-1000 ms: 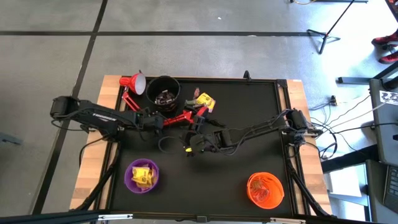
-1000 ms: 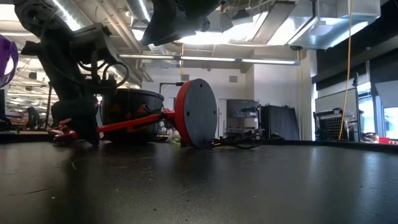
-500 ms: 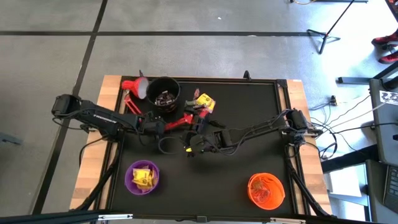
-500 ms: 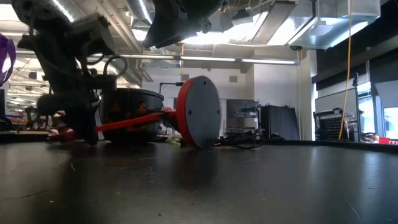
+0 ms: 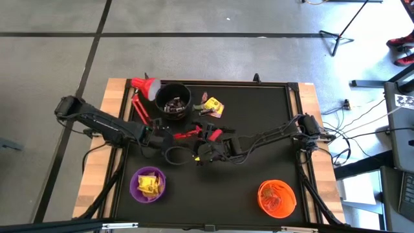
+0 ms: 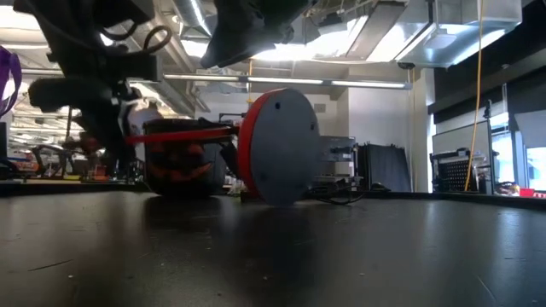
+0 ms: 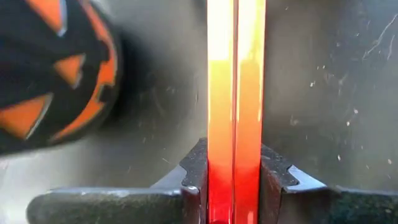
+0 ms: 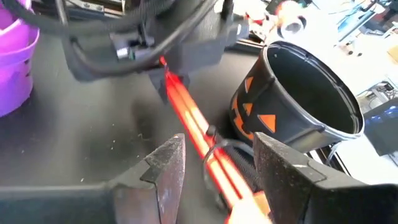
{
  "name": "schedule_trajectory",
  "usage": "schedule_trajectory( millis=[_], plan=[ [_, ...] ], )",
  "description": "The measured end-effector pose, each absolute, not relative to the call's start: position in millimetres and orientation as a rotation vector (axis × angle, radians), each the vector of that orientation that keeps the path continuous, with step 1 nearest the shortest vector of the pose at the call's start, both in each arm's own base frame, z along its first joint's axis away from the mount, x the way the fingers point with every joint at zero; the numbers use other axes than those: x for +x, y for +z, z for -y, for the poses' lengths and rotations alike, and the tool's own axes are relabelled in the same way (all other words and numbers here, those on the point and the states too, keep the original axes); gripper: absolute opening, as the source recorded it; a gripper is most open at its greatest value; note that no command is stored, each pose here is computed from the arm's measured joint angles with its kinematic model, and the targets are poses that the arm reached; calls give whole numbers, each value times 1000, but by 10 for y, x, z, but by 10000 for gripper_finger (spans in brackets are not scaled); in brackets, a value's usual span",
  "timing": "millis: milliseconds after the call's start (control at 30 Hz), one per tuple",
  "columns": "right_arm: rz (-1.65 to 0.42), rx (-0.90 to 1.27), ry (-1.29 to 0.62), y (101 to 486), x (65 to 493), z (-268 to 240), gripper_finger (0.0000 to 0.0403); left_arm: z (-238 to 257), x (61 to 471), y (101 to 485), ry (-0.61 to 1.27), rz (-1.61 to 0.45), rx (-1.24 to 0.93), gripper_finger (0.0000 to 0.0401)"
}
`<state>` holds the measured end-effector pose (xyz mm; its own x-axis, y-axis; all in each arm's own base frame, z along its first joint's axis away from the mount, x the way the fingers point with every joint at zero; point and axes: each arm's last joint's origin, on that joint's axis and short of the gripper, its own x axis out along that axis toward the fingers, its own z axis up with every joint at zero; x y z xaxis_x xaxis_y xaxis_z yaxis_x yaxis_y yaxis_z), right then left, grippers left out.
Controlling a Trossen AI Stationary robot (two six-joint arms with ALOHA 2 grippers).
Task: Organize candy in baskets
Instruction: Adjust the red lamp
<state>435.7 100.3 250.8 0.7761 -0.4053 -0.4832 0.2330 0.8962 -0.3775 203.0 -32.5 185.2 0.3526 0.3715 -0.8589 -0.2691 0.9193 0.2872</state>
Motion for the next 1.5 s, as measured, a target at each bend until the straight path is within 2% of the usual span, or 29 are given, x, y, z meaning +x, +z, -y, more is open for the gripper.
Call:
schedule_trajectory(
  millis=[267, 533, 867, 1100, 1300, 1500],
  plan=[
    [-610, -319, -352, 2487, 4320, -1071, 186, 346, 1963, 2064, 551, -1185, 124, 63],
    [-726, -267, -454, 2510, 4128, -1007, 186, 411, 1932, 2280, 547, -1219, 178, 63],
    [-753, -224, -498, 2629, 3993, -965, 186, 471, 1903, 2500, 555, -1215, 272, 63],
    [-760, -200, -490, 2621, 3988, -971, 186, 523, 1930, 2598, 528, -1288, 417, 63],
    [-787, -190, -507, 2600, 3961, -954, 186, 635, 2088, 2536, 467, -1393, 641, 63],
    [-830, -156, -516, 2565, 3907, -976, 186, 766, 2262, 2414, 504, -1385, 870, 63]
  ],
)
